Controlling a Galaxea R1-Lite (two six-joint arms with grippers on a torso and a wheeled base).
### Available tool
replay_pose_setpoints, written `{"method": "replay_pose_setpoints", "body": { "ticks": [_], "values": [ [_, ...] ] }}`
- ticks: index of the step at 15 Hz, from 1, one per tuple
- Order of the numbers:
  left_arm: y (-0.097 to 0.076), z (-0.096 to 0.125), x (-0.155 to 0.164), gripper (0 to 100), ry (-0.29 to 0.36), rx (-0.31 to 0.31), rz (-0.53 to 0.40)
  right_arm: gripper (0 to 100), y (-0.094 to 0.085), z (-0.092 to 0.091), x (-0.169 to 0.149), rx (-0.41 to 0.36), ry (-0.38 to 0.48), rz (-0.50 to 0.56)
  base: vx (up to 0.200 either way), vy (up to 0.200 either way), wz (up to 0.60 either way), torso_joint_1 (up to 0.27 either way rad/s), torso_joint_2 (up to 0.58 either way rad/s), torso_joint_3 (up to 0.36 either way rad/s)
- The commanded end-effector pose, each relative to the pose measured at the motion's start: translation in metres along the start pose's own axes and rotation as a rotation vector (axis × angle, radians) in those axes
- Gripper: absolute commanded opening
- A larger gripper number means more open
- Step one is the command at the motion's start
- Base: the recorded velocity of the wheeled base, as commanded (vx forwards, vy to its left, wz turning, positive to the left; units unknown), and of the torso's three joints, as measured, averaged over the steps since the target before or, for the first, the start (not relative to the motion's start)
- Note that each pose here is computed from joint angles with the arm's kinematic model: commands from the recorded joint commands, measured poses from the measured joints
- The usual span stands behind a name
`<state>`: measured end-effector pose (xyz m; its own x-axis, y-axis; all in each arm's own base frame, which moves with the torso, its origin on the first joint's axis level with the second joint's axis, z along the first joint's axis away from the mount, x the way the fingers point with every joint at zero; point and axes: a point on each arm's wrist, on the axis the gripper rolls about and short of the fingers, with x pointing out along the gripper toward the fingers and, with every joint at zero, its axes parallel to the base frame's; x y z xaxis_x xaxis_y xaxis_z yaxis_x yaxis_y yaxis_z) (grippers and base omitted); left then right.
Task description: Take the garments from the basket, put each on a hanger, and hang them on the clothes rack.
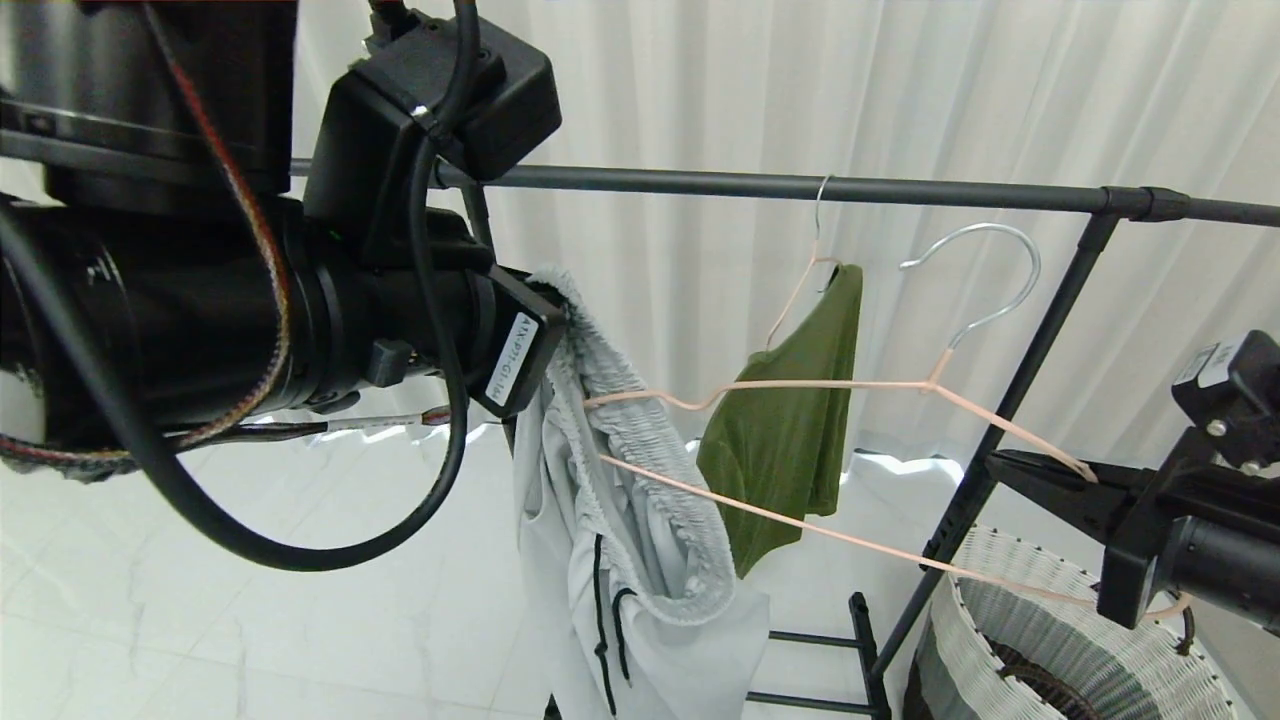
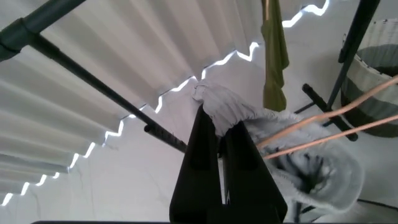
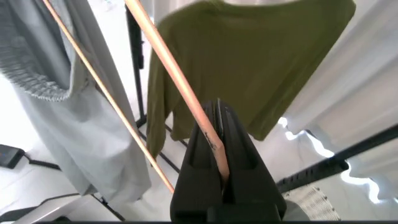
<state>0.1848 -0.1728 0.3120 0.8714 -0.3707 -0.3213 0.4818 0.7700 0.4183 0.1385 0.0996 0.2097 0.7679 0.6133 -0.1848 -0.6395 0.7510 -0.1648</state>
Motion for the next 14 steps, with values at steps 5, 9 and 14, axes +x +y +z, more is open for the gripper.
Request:
{"method": "replay_pose_setpoints", "body": {
  "ticks": [5,9,14],
  "values": [
    [-0.021,0.009,0.012,0,-0.058,0.011,-0.053,0,0.009,-0.002,0.009,-0.009,0.024,0.05,0.0,0.0,0.0,0.0,0.0,0.0],
    [-0.029,0.011,0.006,0,-0.073,0.023,-0.081,0,0.008,0.001,0.028,-0.009,0.062,-0.007,0.0,0.0,0.0,0.0,0.0,0.0],
    [-0.038,0.013,0.005,0,-0.048,0.042,-0.007,0,0.01,0.017,0.044,-0.011,0.106,-0.067,0.0,0.0,0.0,0.0,0.0,0.0]
  ]
}}
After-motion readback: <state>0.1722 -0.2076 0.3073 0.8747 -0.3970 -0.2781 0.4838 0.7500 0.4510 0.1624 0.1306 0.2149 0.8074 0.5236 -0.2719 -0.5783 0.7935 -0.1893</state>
